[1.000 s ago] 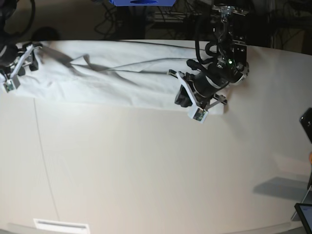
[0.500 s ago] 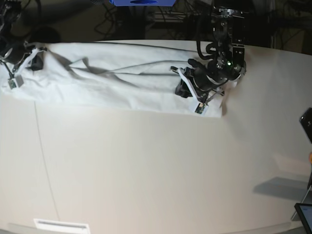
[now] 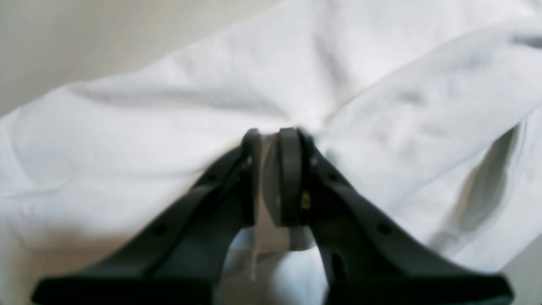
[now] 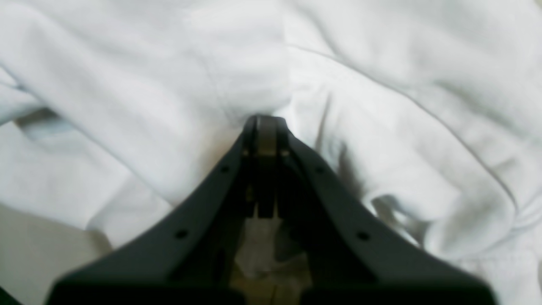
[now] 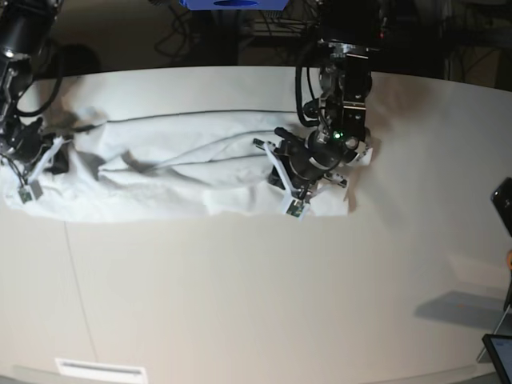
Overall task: Fold the T-shirt properly
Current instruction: 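Press the left gripper onto the folded strip and release it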
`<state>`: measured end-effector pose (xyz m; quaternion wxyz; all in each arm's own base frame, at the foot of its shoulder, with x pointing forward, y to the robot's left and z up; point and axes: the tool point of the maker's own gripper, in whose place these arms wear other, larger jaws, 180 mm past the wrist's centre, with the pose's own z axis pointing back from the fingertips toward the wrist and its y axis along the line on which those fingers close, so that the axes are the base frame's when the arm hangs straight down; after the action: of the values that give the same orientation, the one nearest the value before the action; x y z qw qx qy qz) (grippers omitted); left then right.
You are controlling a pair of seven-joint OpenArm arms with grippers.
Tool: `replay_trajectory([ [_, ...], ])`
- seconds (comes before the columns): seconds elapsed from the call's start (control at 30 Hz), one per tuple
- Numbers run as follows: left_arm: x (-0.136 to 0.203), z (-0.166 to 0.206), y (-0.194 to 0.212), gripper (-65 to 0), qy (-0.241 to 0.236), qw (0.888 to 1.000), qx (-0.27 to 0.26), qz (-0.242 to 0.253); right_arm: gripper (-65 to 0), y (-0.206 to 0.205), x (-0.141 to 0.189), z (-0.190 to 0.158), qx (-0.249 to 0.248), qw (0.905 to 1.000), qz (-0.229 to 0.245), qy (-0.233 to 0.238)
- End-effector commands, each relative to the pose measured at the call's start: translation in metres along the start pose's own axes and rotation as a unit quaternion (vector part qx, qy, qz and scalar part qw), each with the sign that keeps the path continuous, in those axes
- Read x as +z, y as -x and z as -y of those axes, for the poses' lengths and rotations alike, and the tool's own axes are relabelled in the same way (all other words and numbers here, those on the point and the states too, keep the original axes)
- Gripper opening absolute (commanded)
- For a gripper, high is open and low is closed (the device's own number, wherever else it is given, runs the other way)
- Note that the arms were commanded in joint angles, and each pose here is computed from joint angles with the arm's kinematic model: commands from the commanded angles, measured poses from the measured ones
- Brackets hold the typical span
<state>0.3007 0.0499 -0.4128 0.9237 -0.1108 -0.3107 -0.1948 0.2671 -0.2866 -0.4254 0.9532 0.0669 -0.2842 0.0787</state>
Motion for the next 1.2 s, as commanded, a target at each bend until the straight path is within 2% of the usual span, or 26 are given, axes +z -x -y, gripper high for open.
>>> replay_trajectory([
  [0.0,-0.007,0.003,0.005,-57.3,0.002,1.0,-0.007,-0.03,-64.9,0.038,-0.001,0.019,0.007,0.9948,-0.093,0.041],
  [0.17,-0.025,-0.004,-0.018,-57.3,-0.002,0.999,-0.012,-0.034,-64.9,0.023,-0.003,0.051,-0.009,0.995,-0.082,0.056],
  [0.4,-0.029,-0.009,-0.041,-57.3,-0.005,1.0,-0.019,-0.021,-64.9,0.014,-0.001,0.09,-0.037,0.9945,-0.064,0.074],
  [0.47,-0.029,-0.007,-0.043,-57.3,-0.002,1.0,-0.016,-0.02,-64.9,0.007,0.0,0.096,-0.018,0.9949,-0.062,0.078],
  [0.6,-0.029,-0.006,-0.045,-57.3,-0.002,1.0,-0.015,-0.017,-64.9,0.001,-0.002,0.093,0.011,0.9946,-0.071,0.075],
  [0.8,-0.026,-0.009,-0.058,-57.3,-0.006,1.0,-0.02,-0.003,-64.9,-0.001,-0.008,0.084,0.011,0.9956,-0.066,0.065],
  [1.17,0.01,-0.013,-0.11,-57.1,-0.028,0.995,-0.038,0.083,-64.7,-0.051,0.011,0.07,0.075,0.9938,-0.001,0.082],
])
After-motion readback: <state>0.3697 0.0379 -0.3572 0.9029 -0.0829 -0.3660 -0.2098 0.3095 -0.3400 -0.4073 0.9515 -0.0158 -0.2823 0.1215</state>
